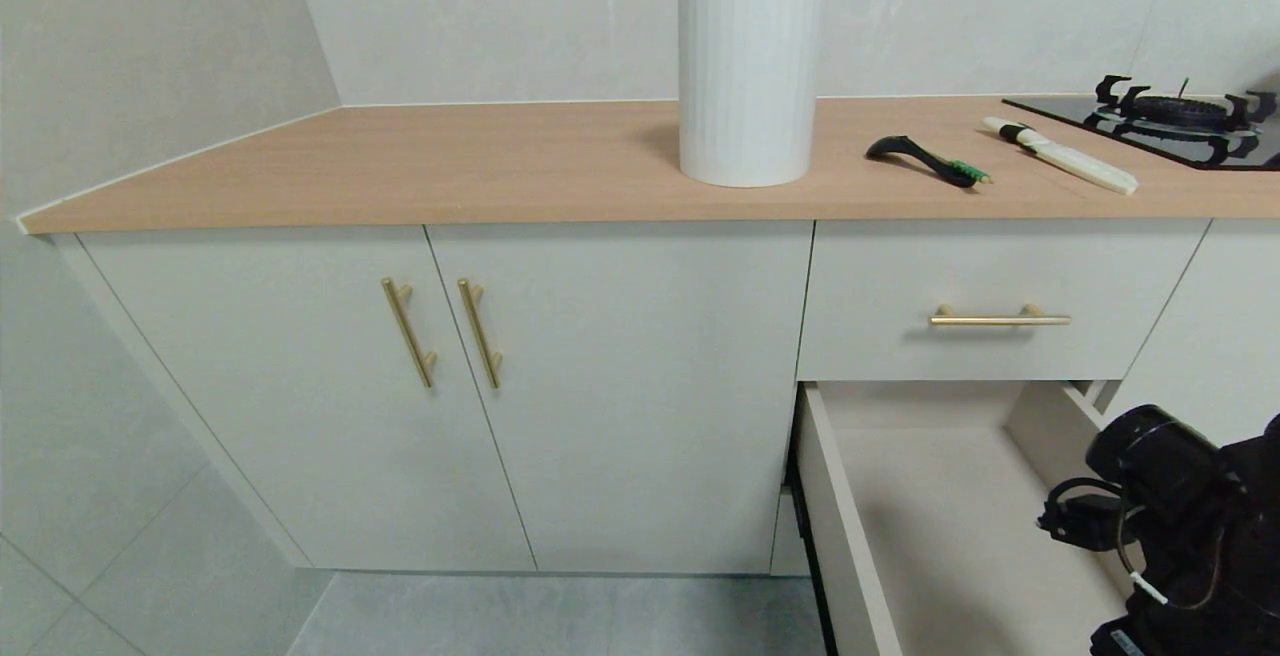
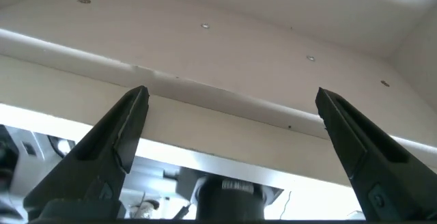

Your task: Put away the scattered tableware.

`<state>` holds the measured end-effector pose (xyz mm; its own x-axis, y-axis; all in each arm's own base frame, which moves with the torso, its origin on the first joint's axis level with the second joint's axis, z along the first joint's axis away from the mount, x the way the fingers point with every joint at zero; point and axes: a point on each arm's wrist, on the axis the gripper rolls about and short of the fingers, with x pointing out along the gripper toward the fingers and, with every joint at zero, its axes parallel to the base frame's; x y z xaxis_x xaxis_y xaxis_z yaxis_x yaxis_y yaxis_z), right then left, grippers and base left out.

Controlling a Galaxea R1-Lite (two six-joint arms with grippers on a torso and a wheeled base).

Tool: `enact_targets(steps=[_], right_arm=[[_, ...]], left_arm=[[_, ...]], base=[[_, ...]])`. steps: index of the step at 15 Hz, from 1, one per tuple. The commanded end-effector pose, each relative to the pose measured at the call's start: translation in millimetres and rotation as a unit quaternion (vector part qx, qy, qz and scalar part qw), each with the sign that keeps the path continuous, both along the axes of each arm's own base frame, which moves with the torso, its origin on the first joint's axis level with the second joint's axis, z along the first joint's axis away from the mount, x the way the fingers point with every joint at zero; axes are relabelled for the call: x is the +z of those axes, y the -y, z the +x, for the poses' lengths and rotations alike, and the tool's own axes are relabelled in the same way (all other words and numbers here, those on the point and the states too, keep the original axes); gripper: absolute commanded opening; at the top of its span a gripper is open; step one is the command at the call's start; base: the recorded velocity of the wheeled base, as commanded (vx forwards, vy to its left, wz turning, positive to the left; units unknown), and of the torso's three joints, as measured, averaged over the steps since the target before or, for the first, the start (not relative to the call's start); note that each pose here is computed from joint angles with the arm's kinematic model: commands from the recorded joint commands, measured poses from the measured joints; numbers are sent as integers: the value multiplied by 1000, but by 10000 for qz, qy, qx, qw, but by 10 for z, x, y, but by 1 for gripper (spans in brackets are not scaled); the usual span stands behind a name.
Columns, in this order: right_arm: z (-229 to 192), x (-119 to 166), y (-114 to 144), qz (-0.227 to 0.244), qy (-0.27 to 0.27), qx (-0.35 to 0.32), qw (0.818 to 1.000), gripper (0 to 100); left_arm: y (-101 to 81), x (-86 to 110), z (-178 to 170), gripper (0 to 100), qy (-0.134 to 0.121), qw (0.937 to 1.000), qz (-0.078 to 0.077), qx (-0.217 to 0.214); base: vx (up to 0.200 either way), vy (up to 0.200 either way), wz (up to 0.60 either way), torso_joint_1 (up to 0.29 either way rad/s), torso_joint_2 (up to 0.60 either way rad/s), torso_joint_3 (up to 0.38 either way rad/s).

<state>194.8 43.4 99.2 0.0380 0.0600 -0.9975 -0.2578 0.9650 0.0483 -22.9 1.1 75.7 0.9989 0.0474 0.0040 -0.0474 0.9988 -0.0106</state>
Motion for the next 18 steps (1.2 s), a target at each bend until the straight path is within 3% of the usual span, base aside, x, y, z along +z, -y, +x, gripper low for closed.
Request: enact_targets(steps=[1, 9, 11, 14, 15, 18], right_arm=[[-127, 44, 20, 24, 108, 19, 9999, 100], [-330, 80, 33, 37, 160, 103, 9998, 100], [-375, 164, 44, 95, 414, 103, 9990, 100], [-390, 594, 50, 383, 1604, 27, 9863, 100], [-401, 1015, 48, 677, 2555, 7, 9644, 100], [-240, 1774, 11, 997, 3846, 16, 9177, 100]], left_arm=[[0, 1, 1, 100, -4, 10000, -9, 1], [0, 5, 0, 100, 3, 10000, -2, 1], [0, 1, 1, 100, -5, 10000, -2, 8], [0, 1, 1, 100, -4, 10000, -9, 8], [0, 1, 1, 100, -4, 10000, -9, 1], [0, 1, 1, 100, -4, 10000, -9, 1]], base=[[0, 0, 0, 0, 0, 0], [0, 0, 0, 0, 0, 0], [0, 0, 0, 0, 0, 0], [0, 0, 0, 0, 0, 0], [0, 0, 0, 0, 0, 0], [0, 0, 0, 0, 0, 0]])
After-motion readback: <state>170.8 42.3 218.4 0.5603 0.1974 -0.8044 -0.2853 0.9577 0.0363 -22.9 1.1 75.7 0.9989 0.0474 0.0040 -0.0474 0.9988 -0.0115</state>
